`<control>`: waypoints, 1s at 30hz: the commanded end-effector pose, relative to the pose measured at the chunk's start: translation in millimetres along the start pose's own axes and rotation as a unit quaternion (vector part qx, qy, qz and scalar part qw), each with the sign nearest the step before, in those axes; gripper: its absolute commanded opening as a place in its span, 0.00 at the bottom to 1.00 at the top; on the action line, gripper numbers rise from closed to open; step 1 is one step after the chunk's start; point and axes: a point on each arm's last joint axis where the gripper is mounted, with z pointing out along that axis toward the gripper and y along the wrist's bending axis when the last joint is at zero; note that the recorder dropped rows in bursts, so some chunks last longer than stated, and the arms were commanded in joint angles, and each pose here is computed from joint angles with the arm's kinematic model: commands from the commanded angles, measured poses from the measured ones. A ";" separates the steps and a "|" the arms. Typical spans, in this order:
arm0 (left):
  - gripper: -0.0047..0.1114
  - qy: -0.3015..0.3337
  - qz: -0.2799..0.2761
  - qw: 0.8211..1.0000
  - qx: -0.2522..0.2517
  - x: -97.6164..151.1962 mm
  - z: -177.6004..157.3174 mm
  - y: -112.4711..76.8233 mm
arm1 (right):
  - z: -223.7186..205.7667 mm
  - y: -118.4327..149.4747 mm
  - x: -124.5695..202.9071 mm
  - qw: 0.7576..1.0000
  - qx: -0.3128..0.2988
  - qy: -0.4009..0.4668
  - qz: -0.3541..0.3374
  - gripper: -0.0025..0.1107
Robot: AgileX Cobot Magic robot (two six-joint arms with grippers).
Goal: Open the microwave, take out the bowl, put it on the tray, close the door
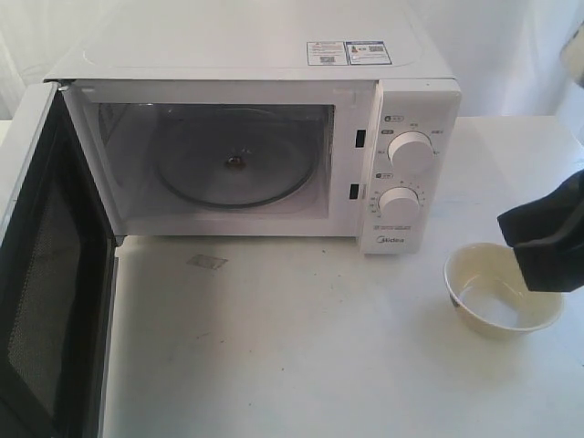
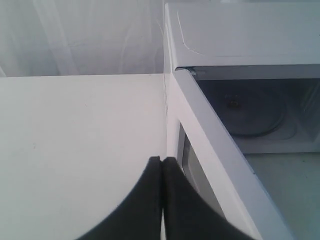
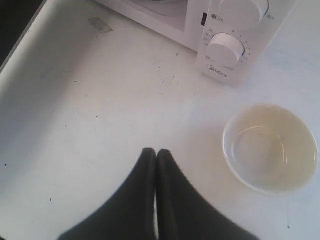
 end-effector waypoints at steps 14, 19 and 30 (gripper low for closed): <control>0.04 0.046 -0.014 0.999 0.013 2.6 7.3 -1.5 | -0.9 -4.7 3.7 0.999 0.024 0.019 -0.036 0.02; 0.04 0.175 -0.018 0.984 0.023 13.2 29.4 0.2 | -0.8 -2.5 3.0 0.999 0.012 0.015 -0.042 0.02; 0.04 0.335 -0.121 0.915 0.189 20.8 105.2 -20.3 | -0.8 -0.4 1.3 0.999 0.001 0.006 -0.034 0.02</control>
